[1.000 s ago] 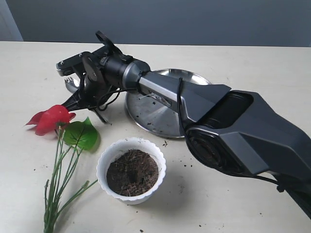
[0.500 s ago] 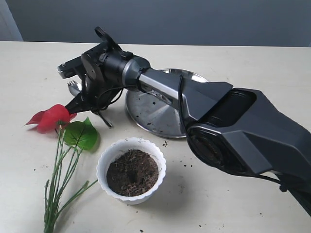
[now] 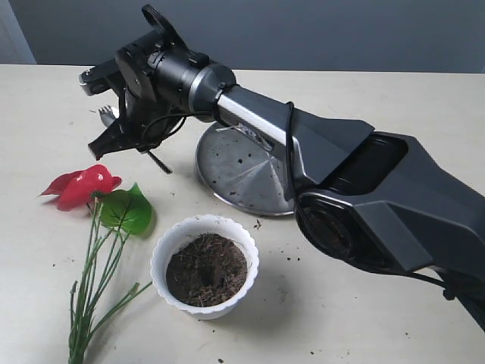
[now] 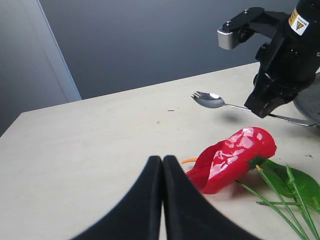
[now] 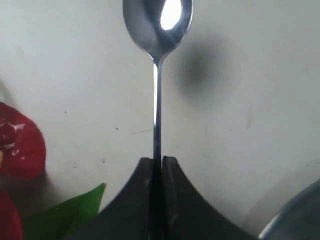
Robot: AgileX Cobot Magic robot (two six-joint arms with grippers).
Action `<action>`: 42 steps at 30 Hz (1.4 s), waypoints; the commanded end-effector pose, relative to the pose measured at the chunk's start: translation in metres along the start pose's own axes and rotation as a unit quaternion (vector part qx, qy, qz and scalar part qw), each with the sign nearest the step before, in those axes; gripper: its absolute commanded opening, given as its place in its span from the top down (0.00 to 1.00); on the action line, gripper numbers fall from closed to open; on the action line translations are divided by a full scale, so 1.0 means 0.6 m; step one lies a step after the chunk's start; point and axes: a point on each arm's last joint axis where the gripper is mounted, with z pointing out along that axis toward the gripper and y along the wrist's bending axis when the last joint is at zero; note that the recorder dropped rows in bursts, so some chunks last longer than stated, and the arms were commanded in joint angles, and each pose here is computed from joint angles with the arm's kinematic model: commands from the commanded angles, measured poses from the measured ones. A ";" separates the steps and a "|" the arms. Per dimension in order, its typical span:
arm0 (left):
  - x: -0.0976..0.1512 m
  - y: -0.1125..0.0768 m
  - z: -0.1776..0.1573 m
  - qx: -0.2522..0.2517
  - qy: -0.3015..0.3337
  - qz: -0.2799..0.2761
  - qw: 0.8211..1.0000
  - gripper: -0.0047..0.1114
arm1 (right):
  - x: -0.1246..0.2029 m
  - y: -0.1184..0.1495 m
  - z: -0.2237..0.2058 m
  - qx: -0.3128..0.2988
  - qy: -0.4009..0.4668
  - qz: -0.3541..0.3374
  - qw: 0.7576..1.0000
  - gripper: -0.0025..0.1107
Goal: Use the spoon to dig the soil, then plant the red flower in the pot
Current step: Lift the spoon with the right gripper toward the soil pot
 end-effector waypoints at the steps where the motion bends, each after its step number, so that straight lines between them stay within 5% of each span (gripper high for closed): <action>1: 0.000 0.000 0.000 0.001 -0.003 -0.007 1.000 0.96 | -0.016 -0.016 -0.032 0.045 -0.016 -0.023 0.999 0.98; 11: 0.000 0.000 0.000 0.001 -0.003 -0.007 1.000 0.96 | -0.036 -0.035 -0.118 0.092 -0.002 -0.164 0.982 0.98; 27: 0.000 0.000 0.000 0.001 -0.003 -0.007 1.000 0.96 | -0.042 -0.006 -0.281 0.069 -0.047 -0.173 0.981 0.98; 35: 0.000 0.000 0.000 0.001 -0.004 -0.007 1.000 0.96 | 0.080 0.007 -0.336 0.079 0.065 -0.234 0.967 0.98; 42: 0.000 0.000 0.000 0.001 -0.004 -0.007 1.000 0.96 | 0.197 -0.015 -0.389 0.106 0.131 -0.337 0.926 0.98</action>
